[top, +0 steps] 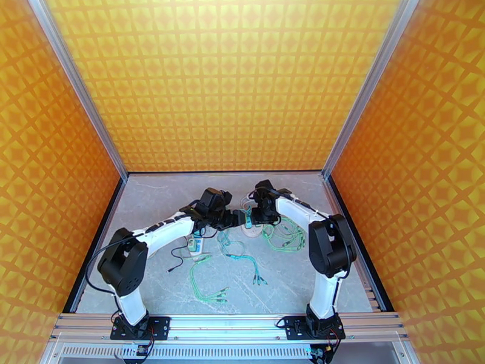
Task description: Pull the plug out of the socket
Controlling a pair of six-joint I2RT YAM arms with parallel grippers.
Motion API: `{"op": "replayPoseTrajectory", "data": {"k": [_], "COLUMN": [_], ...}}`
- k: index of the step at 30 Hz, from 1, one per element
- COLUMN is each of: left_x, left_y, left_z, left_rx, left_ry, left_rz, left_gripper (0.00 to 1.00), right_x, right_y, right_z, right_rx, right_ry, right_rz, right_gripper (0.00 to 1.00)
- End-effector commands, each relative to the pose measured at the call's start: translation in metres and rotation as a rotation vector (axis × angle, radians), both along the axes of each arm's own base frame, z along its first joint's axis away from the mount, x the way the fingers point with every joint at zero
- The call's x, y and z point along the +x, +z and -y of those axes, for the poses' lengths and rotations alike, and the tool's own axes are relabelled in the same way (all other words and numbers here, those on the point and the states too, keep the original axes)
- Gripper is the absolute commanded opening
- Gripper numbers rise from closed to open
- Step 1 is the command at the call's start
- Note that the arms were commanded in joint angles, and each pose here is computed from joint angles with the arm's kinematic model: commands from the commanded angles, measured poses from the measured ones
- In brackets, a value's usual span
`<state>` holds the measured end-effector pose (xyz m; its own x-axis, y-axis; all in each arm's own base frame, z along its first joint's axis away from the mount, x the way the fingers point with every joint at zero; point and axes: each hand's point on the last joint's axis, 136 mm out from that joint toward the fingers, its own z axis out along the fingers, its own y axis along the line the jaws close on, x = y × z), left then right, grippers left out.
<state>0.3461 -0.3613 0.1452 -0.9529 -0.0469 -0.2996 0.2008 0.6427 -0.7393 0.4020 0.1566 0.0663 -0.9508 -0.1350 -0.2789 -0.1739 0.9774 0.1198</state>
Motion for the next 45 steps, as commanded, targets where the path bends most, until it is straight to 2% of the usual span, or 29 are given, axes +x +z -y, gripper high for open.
{"op": "replayPoseTrajectory", "data": {"k": [1, 5, 12, 20, 27, 36, 40, 45], "left_x": [0.008, 0.015, 0.027, 0.047, 0.059, 0.036, 0.024, 0.013], "left_y": [-0.006, -0.013, -0.034, -0.05, -0.059, -0.097, -0.119, -0.134], "left_z": [0.008, 0.013, 0.022, 0.028, 0.021, 0.014, 0.005, -0.003], "left_rx": [-0.006, -0.004, 0.006, 0.007, 0.007, 0.082, 0.16, 0.235], "left_ry": [0.015, 0.016, 0.025, 0.048, 0.076, 0.044, 0.04, 0.032], "left_rz": [-0.004, -0.01, -0.038, -0.055, -0.063, -0.128, -0.173, -0.2], "left_gripper": [0.66, 0.61, 0.58, 0.48, 0.47, 0.43, 0.38, 0.37], "right_x": [-0.005, -0.007, -0.012, -0.019, -0.023, -0.025, -0.028, -0.035], "right_y": [-0.016, -0.014, -0.01, -0.005, -0.006, -0.005, -0.002, -0.002], "right_z": [-0.002, -0.005, -0.015, -0.021, -0.023, -0.028, -0.036, -0.049], "right_rx": [-0.024, -0.014, 0.021, 0.045, 0.05, 0.049, 0.006, -0.014], "right_ry": [0.018, 0.011, -0.002, -0.008, -0.009, -0.007, 0.015, 0.045], "right_rz": [-0.021, -0.017, -0.012, -0.011, -0.012, -0.006, 0.012, 0.018], "right_gripper": [0.33, 0.29, 0.27, 0.26, 0.25, 0.22, 0.21, 0.2]}}
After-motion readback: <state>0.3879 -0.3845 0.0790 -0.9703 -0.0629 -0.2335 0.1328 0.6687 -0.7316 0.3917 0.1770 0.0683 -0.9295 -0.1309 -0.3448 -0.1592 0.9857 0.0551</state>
